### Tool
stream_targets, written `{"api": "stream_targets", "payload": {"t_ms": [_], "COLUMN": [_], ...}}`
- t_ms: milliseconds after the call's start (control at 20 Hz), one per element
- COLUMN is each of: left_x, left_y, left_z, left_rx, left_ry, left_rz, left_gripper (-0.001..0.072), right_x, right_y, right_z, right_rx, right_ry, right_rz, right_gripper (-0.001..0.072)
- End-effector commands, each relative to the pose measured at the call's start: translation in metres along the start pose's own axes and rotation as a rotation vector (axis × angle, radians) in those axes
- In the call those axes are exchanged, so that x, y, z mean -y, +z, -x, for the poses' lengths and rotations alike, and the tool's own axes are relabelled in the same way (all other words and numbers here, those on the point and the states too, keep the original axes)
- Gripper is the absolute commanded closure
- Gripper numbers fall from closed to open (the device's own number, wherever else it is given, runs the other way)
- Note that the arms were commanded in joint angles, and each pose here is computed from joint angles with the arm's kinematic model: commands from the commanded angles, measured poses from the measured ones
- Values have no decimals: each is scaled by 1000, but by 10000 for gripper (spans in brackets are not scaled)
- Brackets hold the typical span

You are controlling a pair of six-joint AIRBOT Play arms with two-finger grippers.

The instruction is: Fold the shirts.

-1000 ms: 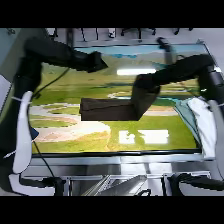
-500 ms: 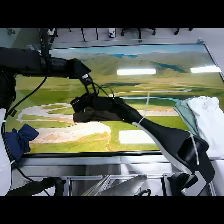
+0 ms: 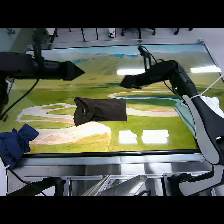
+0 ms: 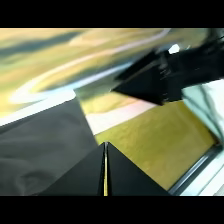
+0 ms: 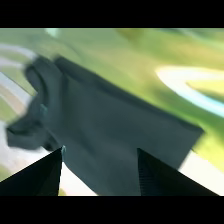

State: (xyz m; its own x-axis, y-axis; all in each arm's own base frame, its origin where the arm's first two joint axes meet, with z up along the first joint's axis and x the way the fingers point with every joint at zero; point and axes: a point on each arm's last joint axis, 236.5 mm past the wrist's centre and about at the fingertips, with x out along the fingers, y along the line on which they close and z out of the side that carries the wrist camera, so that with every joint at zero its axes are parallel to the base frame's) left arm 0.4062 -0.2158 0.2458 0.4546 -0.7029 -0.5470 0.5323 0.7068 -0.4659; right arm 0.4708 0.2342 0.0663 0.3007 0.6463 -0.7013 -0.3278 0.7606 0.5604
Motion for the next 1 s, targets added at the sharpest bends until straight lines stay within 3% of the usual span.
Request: {"api": "stream_targets", "payload": {"t_ms": [0, 50, 100, 350, 750, 800, 850, 900, 950], "left_x": [-29, -45, -66, -165, -196, -195, -194, -193, -193], "left_y": [24, 28, 30, 5, -10, -12, -13, -14, -14], "left_z": [23, 27, 30, 43, 55, 55, 54, 54, 54], "left_rx": [72, 81, 85, -1, -46, -54, -61, -63, -62], "left_ry": [69, 92, 137, 436, 486, 485, 482, 480, 475], "left_rz": [35, 60, 90, 147, 191, 192, 192, 194, 195], "left_gripper": [693, 693, 693, 694, 693, 693, 693, 693, 693], "right_x": [43, 45, 47, 57, 46, 45, 42, 40, 40], "right_y": [-16, -18, -25, -75, -132, -131, -127, -120, -112], "right_z": [26, 22, 15, -40, -116, -120, -123, -125, -128], "right_rx": [-64, -69, -96, -261, -423, -415, -398, -369, -334], "right_ry": [-27, -27, -24, 31, 57, 68, 80, 92, 96], "right_rz": [-136, -142, -158, -275, -288, -291, -285, -282, -288], "right_gripper": [213, 183, 29, 19, 20, 54, 193, 287, 323]}}
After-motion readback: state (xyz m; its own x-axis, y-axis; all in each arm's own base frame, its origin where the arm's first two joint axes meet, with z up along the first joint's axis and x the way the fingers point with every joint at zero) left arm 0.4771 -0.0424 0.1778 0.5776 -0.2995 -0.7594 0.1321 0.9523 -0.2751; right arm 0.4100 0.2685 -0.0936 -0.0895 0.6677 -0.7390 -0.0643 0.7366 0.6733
